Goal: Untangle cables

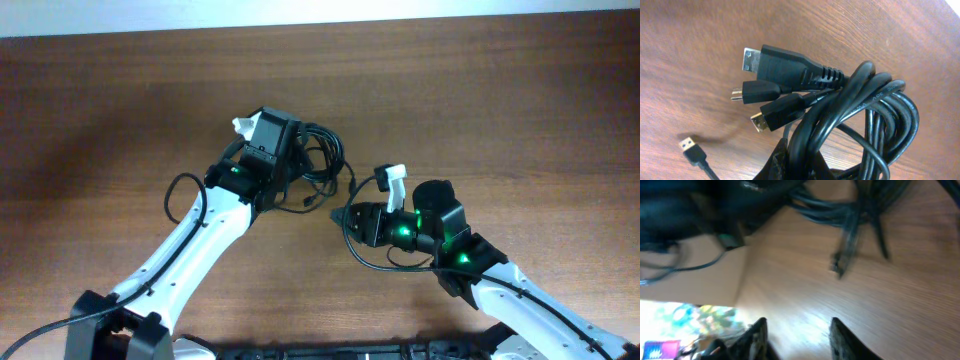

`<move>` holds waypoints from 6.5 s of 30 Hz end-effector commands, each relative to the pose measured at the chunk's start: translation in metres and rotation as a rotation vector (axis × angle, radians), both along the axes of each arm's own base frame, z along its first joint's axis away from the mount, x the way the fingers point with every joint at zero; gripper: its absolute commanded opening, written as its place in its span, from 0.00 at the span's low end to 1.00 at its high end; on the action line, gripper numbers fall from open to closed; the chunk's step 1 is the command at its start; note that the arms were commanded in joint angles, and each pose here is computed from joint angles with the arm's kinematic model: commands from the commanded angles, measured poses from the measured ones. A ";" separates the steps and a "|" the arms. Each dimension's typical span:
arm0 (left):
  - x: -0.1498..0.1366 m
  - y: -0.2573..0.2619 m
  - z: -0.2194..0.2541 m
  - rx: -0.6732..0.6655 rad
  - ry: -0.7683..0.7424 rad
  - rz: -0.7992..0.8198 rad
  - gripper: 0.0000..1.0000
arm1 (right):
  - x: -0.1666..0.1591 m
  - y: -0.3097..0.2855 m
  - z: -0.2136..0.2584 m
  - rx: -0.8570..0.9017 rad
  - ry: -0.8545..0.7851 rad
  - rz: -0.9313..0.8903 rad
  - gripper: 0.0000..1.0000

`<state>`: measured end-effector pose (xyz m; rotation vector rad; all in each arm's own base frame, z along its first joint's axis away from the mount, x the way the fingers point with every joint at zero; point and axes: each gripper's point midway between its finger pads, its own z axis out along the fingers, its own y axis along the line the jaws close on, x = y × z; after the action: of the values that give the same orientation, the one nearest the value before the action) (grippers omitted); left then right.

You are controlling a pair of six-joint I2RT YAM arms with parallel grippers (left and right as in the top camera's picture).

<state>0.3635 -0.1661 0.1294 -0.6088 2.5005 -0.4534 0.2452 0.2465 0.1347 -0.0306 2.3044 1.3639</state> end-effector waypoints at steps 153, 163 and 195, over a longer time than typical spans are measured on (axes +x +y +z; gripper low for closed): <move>-0.070 -0.082 0.046 -0.154 -0.319 -1.210 0.00 | 0.035 -0.041 -0.003 0.031 0.087 -0.207 0.04; -0.093 -0.101 0.074 -0.304 -0.483 -1.395 0.00 | 0.029 -0.036 0.000 0.035 0.060 -0.145 0.04; -0.092 -0.153 0.114 -0.486 -0.471 -1.266 0.00 | 0.052 -0.049 0.012 0.088 0.057 -0.284 0.37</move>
<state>0.2866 -0.3113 0.2128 0.9155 2.0715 -1.3091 0.3019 0.1919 0.1505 0.3712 2.1682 1.3346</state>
